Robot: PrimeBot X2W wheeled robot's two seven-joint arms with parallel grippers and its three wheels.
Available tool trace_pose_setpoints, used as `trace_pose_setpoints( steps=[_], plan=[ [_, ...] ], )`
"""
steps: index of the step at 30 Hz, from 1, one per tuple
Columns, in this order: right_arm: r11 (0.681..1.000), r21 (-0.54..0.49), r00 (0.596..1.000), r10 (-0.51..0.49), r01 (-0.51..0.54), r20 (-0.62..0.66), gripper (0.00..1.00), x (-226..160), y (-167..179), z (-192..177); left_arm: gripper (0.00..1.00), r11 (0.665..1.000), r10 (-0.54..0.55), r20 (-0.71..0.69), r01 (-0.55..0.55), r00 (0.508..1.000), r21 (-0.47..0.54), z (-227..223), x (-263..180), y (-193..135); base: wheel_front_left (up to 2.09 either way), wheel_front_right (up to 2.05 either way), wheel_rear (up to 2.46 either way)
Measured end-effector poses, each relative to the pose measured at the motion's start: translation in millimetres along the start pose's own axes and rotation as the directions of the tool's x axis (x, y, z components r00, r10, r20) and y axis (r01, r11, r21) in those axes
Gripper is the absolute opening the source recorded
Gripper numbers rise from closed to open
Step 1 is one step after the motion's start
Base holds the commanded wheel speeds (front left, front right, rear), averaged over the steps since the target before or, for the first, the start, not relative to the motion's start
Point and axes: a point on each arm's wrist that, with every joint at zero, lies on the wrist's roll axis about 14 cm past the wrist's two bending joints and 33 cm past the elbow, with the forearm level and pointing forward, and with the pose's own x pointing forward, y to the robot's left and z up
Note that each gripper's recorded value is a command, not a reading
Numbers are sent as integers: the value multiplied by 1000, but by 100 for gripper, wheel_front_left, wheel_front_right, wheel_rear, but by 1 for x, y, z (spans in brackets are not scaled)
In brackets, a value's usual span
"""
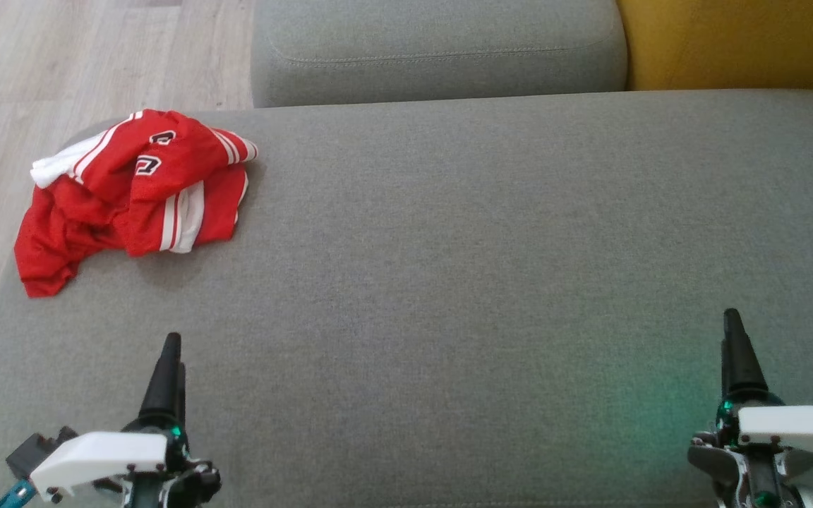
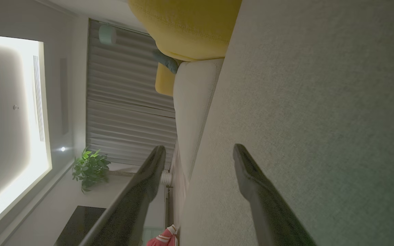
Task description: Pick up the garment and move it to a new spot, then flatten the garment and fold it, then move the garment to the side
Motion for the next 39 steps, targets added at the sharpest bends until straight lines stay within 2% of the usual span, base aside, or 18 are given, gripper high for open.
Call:
trace_pose_setpoints(
  steps=[9, 18, 31, 39],
  plan=[
    [990, -135, 999, 31, -32, -10, 100, 1, 10, -5, 100, 992, -26, -9, 27, 1000, 126, -6, 1, -11, 0, 0, 0],
    [959, -275, 998, 58, -66, -37, 100, 1, 18, -15, 100, 958, -52, -22, 56, 998, 280, -13, 1, -20, 0, 0, 0],
    [878, -462, 992, 105, -124, -68, 100, 1, 31, -27, 100, 855, -100, -51, 112, 994, 506, -25, 0, -34, 0, 0, 0],
    [814, -559, 988, 125, -157, -95, 100, 0, 35, -37, 100, 786, -125, -53, 132, 991, 604, -29, 0, -40, 0, 0, 0]
  ],
)
